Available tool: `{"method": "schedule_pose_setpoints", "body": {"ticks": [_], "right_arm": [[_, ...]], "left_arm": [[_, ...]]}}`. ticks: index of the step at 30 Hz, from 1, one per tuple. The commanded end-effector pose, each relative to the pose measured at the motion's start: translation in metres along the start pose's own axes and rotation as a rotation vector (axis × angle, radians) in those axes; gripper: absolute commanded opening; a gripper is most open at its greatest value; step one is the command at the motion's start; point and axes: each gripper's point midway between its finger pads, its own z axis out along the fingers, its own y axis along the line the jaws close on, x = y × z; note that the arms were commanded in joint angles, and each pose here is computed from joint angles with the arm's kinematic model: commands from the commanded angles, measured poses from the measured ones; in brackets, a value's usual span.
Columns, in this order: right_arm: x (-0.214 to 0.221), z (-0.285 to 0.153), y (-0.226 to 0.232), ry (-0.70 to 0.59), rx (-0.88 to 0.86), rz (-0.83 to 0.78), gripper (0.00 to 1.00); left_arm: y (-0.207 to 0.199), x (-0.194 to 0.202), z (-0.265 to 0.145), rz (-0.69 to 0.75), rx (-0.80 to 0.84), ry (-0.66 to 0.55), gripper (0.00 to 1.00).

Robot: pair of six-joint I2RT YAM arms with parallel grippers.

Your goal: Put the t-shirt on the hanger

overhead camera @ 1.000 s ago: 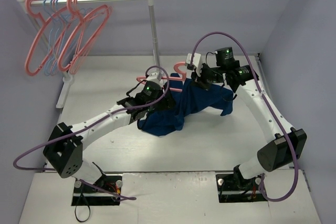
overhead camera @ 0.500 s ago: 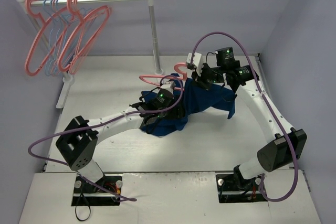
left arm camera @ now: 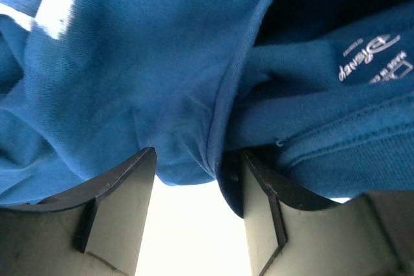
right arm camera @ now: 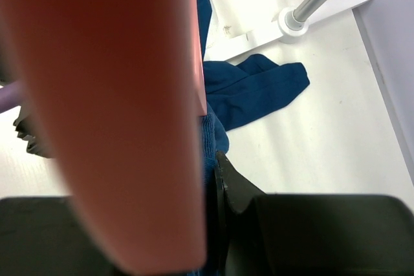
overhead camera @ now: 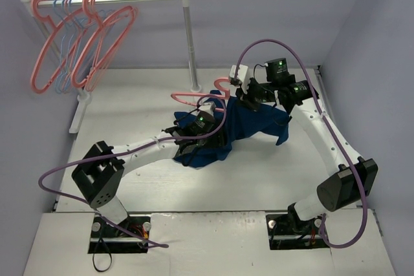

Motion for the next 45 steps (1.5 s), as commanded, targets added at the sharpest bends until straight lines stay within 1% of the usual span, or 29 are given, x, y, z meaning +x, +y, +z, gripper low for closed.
{"method": "schedule_pose_setpoints", "body": {"ticks": [1, 4, 7, 8, 11, 12, 13, 16, 18, 19, 21, 23, 28, 35, 42, 45], "right_arm": [[-0.019, -0.008, -0.003, -0.077, 0.025, -0.032, 0.01], [-0.016, -0.009, 0.000, -0.074, 0.024, -0.030, 0.01], [-0.016, -0.010, 0.002, -0.073, 0.025, -0.024, 0.01], [-0.016, -0.010, 0.002, -0.073, 0.026, -0.024, 0.01], [-0.017, -0.015, 0.001, -0.074, 0.041, -0.030, 0.01], [-0.017, -0.016, 0.001, -0.072, 0.047, -0.032, 0.01], [-0.017, -0.016, 0.000, -0.069, 0.052, -0.032, 0.01], [-0.018, -0.022, -0.001, -0.068, 0.073, -0.037, 0.01], [-0.020, -0.025, 0.000, -0.070, 0.084, -0.042, 0.00], [-0.022, -0.028, 0.001, -0.075, 0.088, -0.045, 0.00], [-0.024, -0.031, 0.002, -0.080, 0.093, -0.044, 0.00], [-0.027, -0.036, 0.004, -0.089, 0.100, -0.048, 0.00], [-0.034, -0.048, 0.010, -0.112, 0.118, -0.054, 0.00], [-0.036, -0.051, 0.013, -0.119, 0.119, -0.029, 0.00], [-0.033, -0.051, 0.015, -0.114, 0.119, -0.023, 0.00], [-0.031, -0.048, 0.017, -0.111, 0.107, -0.018, 0.00]], "left_arm": [[-0.021, -0.024, -0.002, -0.039, 0.042, -0.078, 0.48], [-0.024, -0.028, 0.001, -0.057, 0.049, -0.093, 0.46], [-0.026, -0.027, 0.007, -0.060, 0.048, -0.082, 0.40], [-0.027, -0.024, 0.010, -0.060, 0.051, -0.071, 0.34], [-0.026, -0.016, 0.014, -0.064, 0.053, -0.032, 0.08], [-0.024, -0.013, 0.013, -0.065, 0.049, -0.023, 0.01], [-0.022, -0.013, 0.011, -0.066, 0.042, -0.024, 0.00], [-0.010, -0.025, -0.007, -0.027, 0.009, -0.062, 0.00], [0.001, -0.043, -0.026, 0.013, -0.023, -0.118, 0.00], [0.014, -0.052, -0.033, 0.015, -0.058, -0.138, 0.00], [0.025, -0.068, -0.048, 0.037, -0.080, -0.175, 0.00], [0.048, -0.092, -0.068, 0.055, -0.131, -0.219, 0.00], [0.074, -0.136, -0.095, 0.145, -0.202, -0.290, 0.00], [0.104, -0.181, -0.112, 0.148, -0.273, -0.339, 0.00], [0.130, -0.222, -0.123, 0.181, -0.348, -0.366, 0.00], [0.135, -0.242, -0.133, 0.200, -0.362, -0.393, 0.00]]}}
